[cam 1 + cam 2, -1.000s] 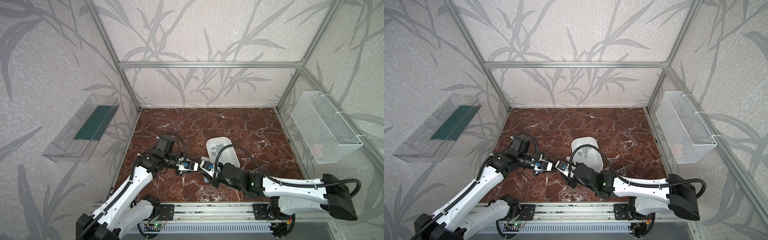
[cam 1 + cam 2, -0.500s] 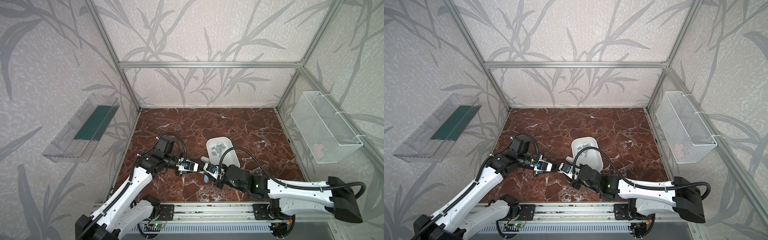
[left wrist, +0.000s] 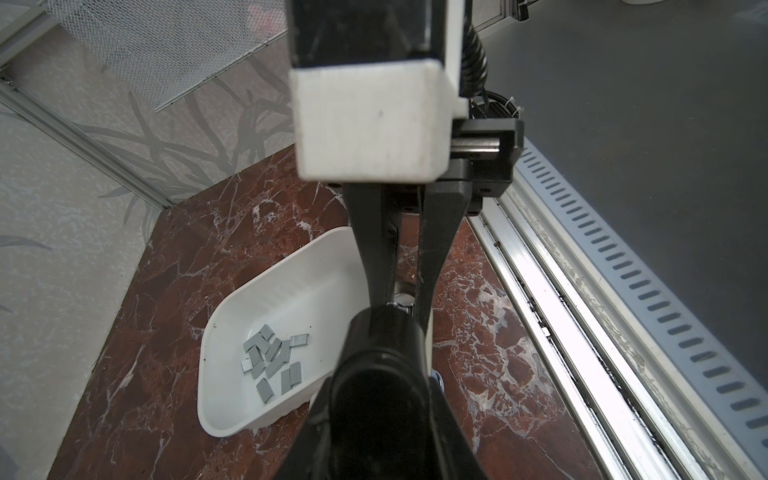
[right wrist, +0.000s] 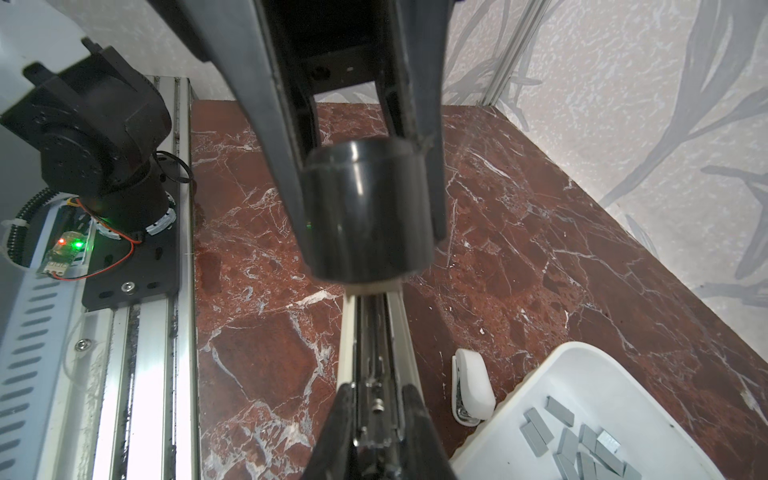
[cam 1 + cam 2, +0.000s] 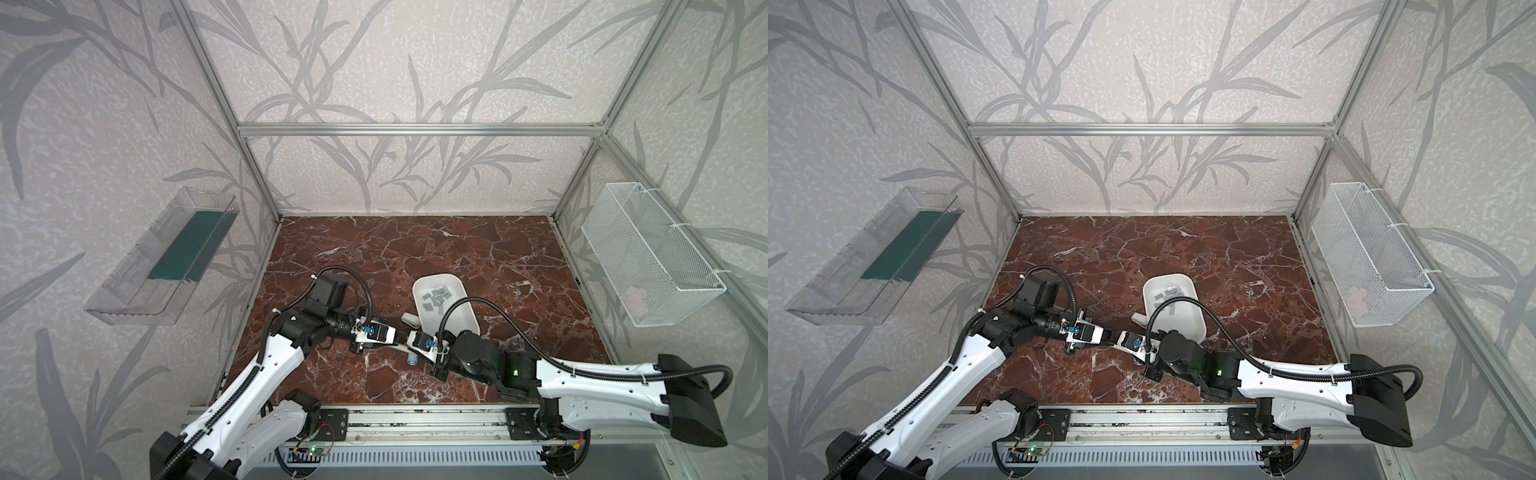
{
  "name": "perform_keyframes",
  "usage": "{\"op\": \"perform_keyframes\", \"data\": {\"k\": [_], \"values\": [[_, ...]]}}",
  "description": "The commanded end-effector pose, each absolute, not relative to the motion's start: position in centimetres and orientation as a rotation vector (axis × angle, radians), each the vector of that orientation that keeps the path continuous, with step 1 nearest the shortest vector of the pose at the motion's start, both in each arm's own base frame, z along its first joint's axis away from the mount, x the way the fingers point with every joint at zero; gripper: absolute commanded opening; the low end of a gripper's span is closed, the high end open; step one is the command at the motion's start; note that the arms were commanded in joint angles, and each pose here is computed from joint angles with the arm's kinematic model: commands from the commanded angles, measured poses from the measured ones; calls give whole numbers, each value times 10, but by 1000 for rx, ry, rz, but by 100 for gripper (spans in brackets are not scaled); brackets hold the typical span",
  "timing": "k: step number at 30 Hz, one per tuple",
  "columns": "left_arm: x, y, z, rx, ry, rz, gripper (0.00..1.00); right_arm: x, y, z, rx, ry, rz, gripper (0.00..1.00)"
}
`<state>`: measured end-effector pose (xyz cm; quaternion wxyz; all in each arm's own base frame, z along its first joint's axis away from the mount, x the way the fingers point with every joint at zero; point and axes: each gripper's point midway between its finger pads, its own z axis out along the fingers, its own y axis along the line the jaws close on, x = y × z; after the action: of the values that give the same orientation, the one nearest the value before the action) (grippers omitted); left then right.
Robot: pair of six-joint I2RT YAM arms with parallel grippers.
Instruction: Load the staples into the stapler
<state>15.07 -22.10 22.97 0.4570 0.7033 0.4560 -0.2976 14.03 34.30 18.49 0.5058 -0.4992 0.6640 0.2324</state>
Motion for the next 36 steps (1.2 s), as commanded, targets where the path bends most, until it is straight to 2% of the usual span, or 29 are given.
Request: {"op": "perform_keyframes", "data": {"k": [1,11,17,20,32,36], "values": [[169,-217,261,1634,1031,-666,0,143,335,181,-1155,1629,593,0],[213,-193,275,1439,1109,-559,0,162,331,180,-1053,1660,616,0],[253,-175,281,1253,1163,-283,0,155,348,180,-1110,1648,682,0],[266,-167,289,1174,1176,-216,10,152,354,183,-1105,1640,712,0],[299,-144,301,982,1284,-99,28,128,377,216,-1016,1547,778,0],[314,-130,301,893,1345,-28,31,123,389,221,-1007,1535,752,0]]}}
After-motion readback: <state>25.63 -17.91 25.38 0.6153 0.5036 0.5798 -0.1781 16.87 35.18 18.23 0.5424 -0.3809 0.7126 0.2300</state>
